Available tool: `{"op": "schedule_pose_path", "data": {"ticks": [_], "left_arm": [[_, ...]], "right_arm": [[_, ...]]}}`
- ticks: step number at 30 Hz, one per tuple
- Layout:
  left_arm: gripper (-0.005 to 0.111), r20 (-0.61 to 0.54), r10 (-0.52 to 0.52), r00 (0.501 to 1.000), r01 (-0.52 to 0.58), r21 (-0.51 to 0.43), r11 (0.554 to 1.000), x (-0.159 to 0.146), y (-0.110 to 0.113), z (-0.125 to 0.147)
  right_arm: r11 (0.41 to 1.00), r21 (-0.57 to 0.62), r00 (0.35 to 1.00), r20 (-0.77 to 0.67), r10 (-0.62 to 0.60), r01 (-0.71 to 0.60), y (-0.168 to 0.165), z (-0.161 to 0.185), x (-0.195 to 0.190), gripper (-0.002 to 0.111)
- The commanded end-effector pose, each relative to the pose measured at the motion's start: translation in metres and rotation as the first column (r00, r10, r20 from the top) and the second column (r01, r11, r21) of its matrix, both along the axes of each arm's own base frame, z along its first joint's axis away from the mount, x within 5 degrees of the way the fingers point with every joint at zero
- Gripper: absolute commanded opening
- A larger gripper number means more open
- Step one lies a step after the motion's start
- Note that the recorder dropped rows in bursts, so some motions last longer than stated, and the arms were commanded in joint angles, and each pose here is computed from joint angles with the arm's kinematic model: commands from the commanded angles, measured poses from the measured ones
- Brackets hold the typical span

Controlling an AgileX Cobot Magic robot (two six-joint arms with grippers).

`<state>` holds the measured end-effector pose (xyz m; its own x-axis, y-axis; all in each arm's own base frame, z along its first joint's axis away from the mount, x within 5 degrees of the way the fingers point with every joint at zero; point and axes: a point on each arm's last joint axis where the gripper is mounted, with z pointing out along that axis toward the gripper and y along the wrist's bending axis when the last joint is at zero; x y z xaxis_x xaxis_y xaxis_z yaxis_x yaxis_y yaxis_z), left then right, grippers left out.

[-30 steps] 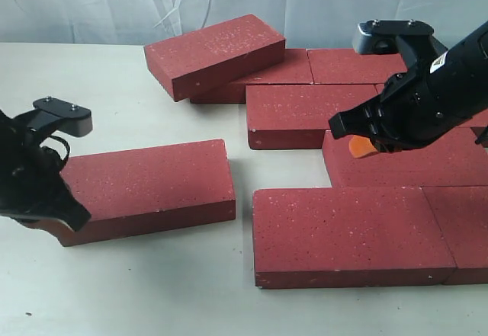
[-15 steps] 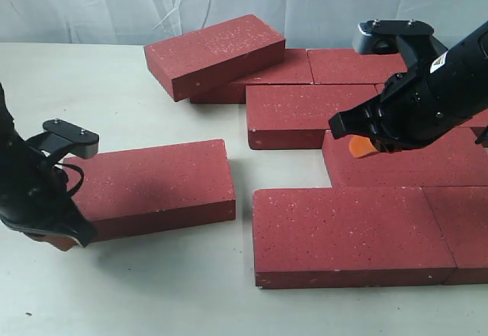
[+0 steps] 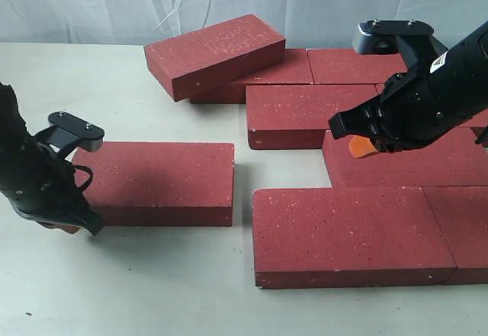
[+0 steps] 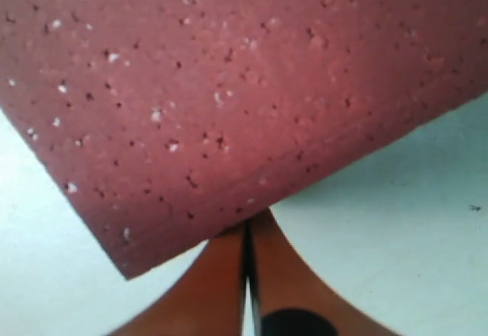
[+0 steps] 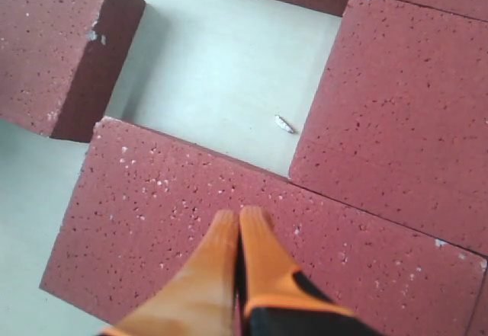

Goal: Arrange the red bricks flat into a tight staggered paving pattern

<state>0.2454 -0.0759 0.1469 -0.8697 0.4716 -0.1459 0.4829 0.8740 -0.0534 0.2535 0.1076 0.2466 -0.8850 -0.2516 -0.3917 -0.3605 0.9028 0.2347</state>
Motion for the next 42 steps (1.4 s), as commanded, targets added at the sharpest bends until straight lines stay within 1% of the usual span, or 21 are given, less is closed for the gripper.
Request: {"op": "schedule_pose_path", "data": {"ticks": [1, 5, 10, 20, 26, 29, 30, 32, 34, 38, 42], "left_arm": [[0.000, 0.002, 0.023, 1.000, -0.023, -0.017, 1.000, 0.001, -0.003, -0.002], [0.000, -0.014, 0.048, 0.999, -0.049, -0.068, 0.997, 0.000, -0.007, -0.002], [0.000, -0.018, 0.010, 1.000, -0.012, -0.158, 0.987, -0.001, -0.015, 0.000], [0.000, 0.082, 0.063, 0.995, -0.048, -0.177, 0.983, 0.009, -0.016, 0.002], [0.000, 0.088, 0.083, 0.993, -0.065, -0.190, 0.980, 0.010, -0.017, 0.002], [0.000, 0.077, 0.118, 0.990, -0.098, -0.220, 0.970, 0.010, -0.019, 0.003], [0.000, 0.063, 0.134, 0.989, -0.115, -0.247, 0.962, 0.010, -0.021, 0.004], [0.000, 0.045, 0.124, 0.991, -0.106, -0.291, 0.951, 0.008, -0.025, 0.005], [0.000, 0.046, 0.092, 0.995, -0.073, -0.321, 0.944, 0.006, -0.032, 0.006], [0.000, 0.070, 0.067, 0.995, -0.040, -0.323, 0.945, 0.004, -0.043, 0.007], [0.000, 0.083, 0.053, 0.995, -0.023, -0.322, 0.946, 0.003, -0.049, 0.007]], "right_arm": [[1.000, -0.004, 1.000, 0.019, 0.006, -0.006, -0.001, 0.004, 0.000, -0.001], [1.000, -0.004, 1.000, 0.019, 0.006, -0.006, -0.001, 0.004, 0.000, -0.001], [1.000, -0.004, 1.000, 0.019, 0.006, -0.006, -0.001, 0.004, 0.000, -0.001], [1.000, -0.003, 1.000, 0.022, 0.005, -0.005, -0.001, 0.004, 0.000, -0.001], [1.000, -0.003, 1.000, 0.022, 0.005, -0.005, -0.001, 0.004, 0.000, -0.001], [1.000, -0.003, 1.000, 0.022, 0.005, -0.005, -0.001, 0.004, 0.000, -0.001], [1.000, -0.003, 1.000, 0.022, 0.005, -0.005, -0.001, 0.004, 0.000, -0.001], [1.000, -0.003, 1.000, 0.022, 0.005, -0.005, -0.001, 0.004, 0.000, -0.001], [1.000, -0.003, 1.000, 0.022, 0.005, -0.005, -0.001, 0.004, 0.000, -0.001], [1.000, -0.003, 1.000, 0.022, 0.005, -0.005, -0.001, 0.004, 0.000, -0.001], [1.000, 0.000, 1.000, 0.018, 0.004, -0.004, 0.000, 0.004, 0.000, -0.001]]}}
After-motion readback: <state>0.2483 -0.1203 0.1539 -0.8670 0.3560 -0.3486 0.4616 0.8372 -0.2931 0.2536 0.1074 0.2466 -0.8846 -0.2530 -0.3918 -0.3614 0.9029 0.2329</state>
